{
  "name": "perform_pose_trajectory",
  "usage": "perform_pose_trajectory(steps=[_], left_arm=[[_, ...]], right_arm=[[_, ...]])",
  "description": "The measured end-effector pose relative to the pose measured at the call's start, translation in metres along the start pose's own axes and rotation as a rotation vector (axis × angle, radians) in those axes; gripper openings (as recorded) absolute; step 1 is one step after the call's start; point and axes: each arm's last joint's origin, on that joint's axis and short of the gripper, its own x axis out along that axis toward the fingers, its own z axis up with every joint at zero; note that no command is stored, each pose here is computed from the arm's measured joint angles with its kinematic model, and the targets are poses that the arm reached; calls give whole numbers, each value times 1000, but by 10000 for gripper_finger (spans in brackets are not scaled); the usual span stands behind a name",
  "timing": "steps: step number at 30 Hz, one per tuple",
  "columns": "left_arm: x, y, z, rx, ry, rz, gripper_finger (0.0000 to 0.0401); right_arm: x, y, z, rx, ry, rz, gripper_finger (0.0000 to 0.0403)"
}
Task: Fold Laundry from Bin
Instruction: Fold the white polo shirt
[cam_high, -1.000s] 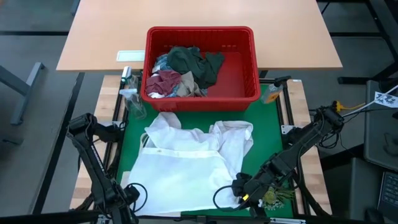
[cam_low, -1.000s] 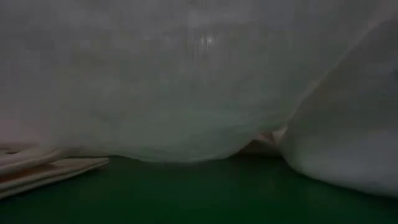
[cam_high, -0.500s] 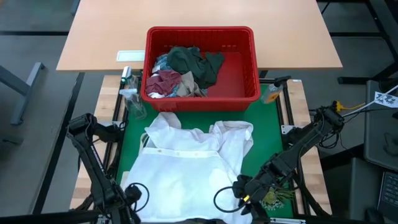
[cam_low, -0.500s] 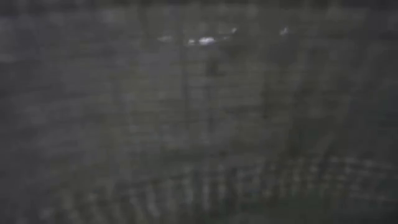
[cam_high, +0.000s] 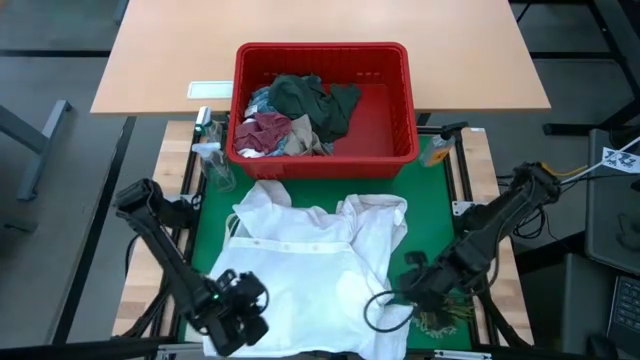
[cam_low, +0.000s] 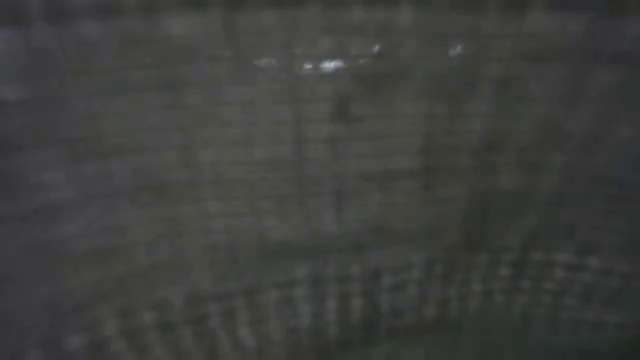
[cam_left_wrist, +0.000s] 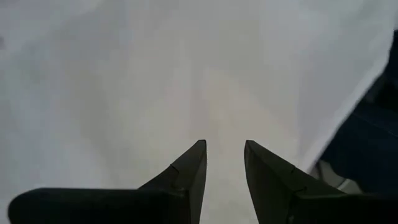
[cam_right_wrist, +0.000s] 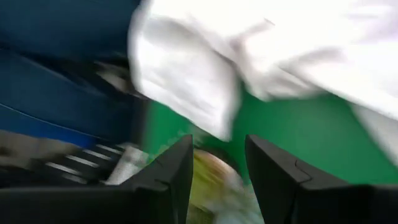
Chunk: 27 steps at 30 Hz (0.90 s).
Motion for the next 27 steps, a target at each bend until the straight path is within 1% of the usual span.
perform_pose_trajectory(steps=[2,4,9,12,16,20,27], left_arm=[[5,1,11,36,-9,14,103],[9,2,22,67,-16,27,103],[19,4,47,133,-35,37,103],[23,3,59,180,-50,23,103],[32,0,72,204,-72,1,103],[54,-7,75,239,-75,-4,103],[91,-12,64,272,-19,44,103]], right_arm=[[-2,-2,-8,-29,-13,-72,145],[2,-8,-13,-31,-24,-114,144],[24,-29,-29,-3,-43,-198,144],[42,-48,-42,24,-47,-214,144],[62,-76,-50,102,-143,-201,144],[80,-102,-51,218,-231,-185,144],[93,-136,-53,332,-303,-192,144]])
